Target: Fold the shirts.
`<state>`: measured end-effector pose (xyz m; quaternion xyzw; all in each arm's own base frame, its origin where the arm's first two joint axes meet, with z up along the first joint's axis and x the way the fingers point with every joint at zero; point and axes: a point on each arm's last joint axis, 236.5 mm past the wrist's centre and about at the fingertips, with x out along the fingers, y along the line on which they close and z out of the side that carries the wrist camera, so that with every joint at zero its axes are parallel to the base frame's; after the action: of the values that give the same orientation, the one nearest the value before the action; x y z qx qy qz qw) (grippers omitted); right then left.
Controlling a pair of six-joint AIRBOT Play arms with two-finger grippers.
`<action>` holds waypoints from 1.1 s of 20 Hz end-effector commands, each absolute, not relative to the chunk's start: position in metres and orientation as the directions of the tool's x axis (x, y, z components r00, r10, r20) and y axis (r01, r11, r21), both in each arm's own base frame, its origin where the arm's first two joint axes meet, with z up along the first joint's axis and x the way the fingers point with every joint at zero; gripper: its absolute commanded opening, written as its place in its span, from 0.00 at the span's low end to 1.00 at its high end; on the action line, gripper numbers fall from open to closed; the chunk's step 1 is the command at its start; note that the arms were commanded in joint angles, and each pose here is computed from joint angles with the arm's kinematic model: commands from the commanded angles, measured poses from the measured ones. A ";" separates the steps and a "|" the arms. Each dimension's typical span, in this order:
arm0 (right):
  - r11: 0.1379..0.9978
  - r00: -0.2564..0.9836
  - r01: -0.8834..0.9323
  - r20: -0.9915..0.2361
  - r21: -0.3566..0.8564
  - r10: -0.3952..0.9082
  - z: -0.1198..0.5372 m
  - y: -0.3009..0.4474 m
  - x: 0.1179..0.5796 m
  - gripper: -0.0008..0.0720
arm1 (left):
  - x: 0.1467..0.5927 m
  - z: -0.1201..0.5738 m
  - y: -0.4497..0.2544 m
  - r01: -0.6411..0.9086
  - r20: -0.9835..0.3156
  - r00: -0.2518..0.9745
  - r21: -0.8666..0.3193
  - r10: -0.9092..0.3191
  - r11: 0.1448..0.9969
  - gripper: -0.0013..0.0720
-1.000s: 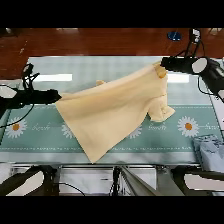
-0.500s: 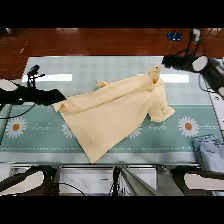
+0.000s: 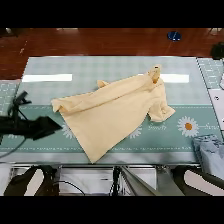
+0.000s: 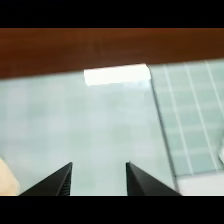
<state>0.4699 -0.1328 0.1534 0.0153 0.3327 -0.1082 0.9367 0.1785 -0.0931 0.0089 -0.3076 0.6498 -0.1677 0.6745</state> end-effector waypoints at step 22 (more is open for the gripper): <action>0.971 0.511 0.240 -0.850 -0.006 -0.131 0.037 -0.145 0.412 0.60 | 0.131 -0.117 -0.206 -0.294 -0.735 -0.193 -0.589 -0.650 0.753 0.86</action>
<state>0.4124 -0.1451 0.0379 0.0550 0.4820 -0.1071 0.8679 0.1189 -0.1999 -0.0994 -0.3321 0.7572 -0.1740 0.5349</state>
